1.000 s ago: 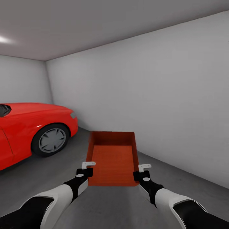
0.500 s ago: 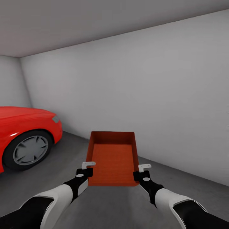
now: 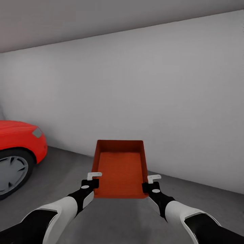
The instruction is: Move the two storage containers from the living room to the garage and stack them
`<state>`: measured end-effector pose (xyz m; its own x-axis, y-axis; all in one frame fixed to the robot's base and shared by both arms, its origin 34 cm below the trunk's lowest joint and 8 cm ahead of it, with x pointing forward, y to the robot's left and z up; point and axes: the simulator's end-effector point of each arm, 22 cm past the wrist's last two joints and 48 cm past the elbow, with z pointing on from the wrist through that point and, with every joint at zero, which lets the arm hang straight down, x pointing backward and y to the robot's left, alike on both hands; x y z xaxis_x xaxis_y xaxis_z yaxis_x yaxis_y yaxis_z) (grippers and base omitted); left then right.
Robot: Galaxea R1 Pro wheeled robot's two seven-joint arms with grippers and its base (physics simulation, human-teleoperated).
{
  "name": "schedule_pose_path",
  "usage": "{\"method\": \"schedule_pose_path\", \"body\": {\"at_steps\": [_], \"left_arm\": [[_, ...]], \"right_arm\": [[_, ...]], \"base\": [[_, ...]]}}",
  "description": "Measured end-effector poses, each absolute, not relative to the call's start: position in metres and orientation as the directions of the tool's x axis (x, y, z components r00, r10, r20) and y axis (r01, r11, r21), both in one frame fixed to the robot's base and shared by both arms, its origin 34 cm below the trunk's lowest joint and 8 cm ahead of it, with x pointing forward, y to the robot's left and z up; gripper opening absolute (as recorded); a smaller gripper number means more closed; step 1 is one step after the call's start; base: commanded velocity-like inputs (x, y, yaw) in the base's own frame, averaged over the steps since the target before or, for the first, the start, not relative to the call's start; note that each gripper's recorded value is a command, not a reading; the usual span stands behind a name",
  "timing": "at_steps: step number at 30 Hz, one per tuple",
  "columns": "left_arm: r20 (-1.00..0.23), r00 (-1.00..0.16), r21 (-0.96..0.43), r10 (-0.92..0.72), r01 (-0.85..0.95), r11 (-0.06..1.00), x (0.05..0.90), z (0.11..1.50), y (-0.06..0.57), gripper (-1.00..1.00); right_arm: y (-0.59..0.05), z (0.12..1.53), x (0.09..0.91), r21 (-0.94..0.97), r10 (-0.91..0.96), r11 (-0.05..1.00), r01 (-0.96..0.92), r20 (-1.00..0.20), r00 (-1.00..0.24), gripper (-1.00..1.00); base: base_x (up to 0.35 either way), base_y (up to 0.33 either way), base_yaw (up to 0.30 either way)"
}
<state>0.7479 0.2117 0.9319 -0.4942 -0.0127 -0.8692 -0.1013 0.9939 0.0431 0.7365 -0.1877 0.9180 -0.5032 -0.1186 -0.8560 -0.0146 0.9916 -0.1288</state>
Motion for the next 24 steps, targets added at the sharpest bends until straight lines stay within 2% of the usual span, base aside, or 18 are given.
{"method": "schedule_pose_path", "body": {"at_steps": [20, 24], "left_arm": [[-0.869, -0.494, 0.043, -0.013, -0.102, 0.994, 0.7477, 0.9319, 0.2112, -1.0], [-0.869, -0.495, 0.045, -0.011, -0.1, 0.994, 0.7487, 0.9323, 0.2119, -1.0]], "right_arm": [[-0.1882, 0.9179, 0.7366, -0.129, -0.119, 0.992, -0.015, -0.856, -0.503, -1.0], [-0.1874, 0.9176, 0.7367, -0.127, -0.116, 0.992, -0.013, -0.856, -0.504, -1.0]], "base": [[0.312, 0.188, -0.285], [0.13, 0.08, -0.084]]}}
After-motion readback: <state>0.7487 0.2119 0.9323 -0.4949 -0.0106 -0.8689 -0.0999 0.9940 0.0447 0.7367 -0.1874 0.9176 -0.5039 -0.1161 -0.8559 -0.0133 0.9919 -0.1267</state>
